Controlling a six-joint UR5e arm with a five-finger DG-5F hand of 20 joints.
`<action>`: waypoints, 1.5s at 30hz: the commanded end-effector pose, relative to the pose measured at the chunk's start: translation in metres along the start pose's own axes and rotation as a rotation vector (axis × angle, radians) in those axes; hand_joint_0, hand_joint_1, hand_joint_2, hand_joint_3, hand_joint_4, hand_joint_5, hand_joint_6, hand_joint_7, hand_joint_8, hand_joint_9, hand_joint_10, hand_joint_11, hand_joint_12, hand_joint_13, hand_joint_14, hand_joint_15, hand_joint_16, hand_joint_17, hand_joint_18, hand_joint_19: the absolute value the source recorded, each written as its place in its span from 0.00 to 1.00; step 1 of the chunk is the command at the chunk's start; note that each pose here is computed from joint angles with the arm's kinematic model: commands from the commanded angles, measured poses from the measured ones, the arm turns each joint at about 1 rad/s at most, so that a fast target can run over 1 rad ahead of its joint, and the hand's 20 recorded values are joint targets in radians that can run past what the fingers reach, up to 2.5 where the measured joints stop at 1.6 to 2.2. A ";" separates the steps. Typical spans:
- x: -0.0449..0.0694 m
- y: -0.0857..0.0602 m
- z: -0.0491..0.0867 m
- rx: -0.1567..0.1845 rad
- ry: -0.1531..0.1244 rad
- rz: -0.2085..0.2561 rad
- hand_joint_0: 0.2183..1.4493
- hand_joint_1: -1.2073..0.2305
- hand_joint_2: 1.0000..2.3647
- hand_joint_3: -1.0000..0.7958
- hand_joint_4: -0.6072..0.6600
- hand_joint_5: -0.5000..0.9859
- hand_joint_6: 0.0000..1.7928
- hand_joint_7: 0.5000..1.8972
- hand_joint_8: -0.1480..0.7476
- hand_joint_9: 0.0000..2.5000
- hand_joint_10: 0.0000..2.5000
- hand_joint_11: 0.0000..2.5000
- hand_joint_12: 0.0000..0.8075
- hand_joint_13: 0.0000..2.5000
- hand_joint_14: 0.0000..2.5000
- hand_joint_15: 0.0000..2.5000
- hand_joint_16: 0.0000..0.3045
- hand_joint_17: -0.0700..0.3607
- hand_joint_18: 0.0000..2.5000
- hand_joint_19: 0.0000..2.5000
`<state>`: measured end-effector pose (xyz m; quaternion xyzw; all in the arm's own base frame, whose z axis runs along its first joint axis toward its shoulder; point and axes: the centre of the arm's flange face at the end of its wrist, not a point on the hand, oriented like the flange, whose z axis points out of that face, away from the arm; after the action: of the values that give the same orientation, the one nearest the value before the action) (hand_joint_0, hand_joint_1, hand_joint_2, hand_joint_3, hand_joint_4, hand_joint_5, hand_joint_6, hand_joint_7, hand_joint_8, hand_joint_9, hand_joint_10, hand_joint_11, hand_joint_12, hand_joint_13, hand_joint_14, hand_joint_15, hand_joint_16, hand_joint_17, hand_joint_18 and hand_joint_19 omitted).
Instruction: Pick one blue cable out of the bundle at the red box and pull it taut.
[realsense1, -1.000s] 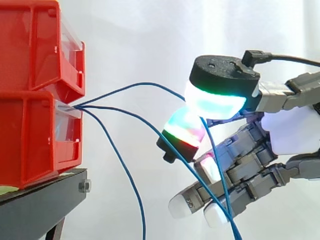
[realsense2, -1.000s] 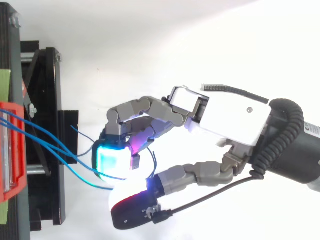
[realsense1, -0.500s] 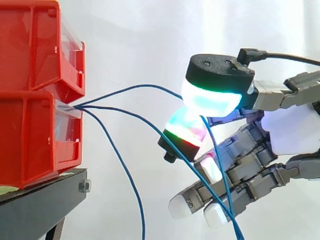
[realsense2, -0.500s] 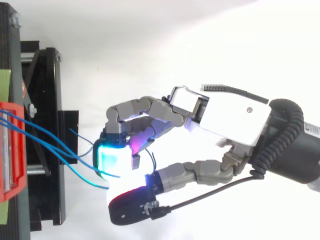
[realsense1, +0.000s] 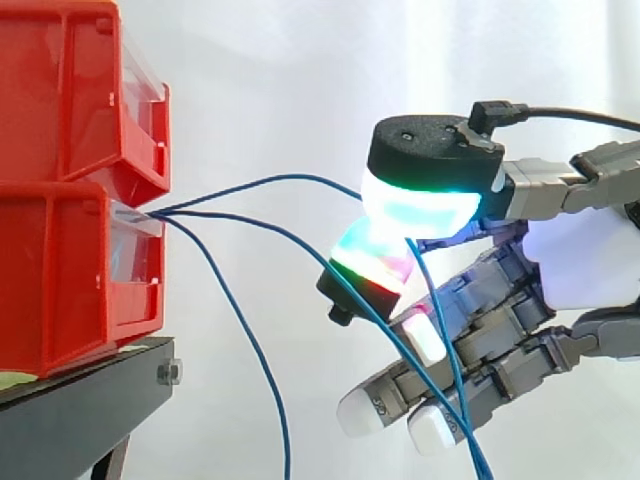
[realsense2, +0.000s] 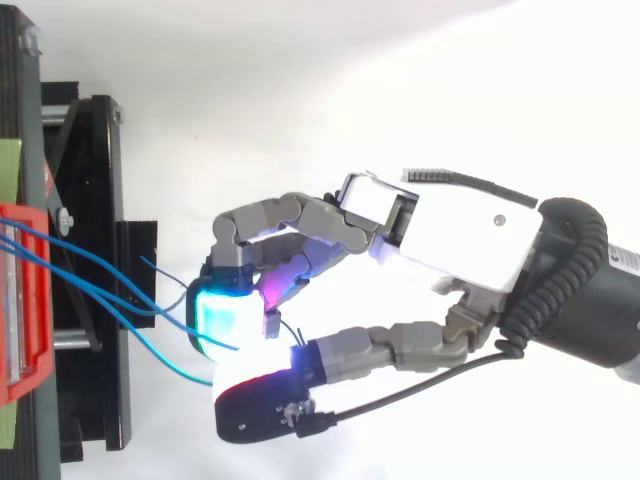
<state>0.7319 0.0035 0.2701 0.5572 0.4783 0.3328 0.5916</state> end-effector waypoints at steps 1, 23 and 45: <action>0.000 0.000 0.000 0.000 0.000 0.000 0.29 0.29 0.02 0.45 0.50 0.25 0.45 0.59 0.53 0.40 0.01 0.35 0.54 0.25 0.00 0.08 0.19 0.47 0.27 0.13; -0.003 -0.002 -0.006 0.043 0.008 -0.030 0.30 0.28 0.02 0.47 0.53 0.26 0.46 0.58 0.51 0.33 0.01 0.32 0.54 0.17 0.00 0.05 0.20 0.48 0.22 0.09; -0.005 -0.003 -0.007 0.057 0.003 -0.039 0.30 0.28 0.02 0.47 0.51 0.26 0.44 0.58 0.48 0.22 0.00 0.00 0.53 0.11 0.00 0.00 0.22 0.50 0.17 0.02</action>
<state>0.7233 0.0009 0.2693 0.5638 0.4992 0.3089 0.5810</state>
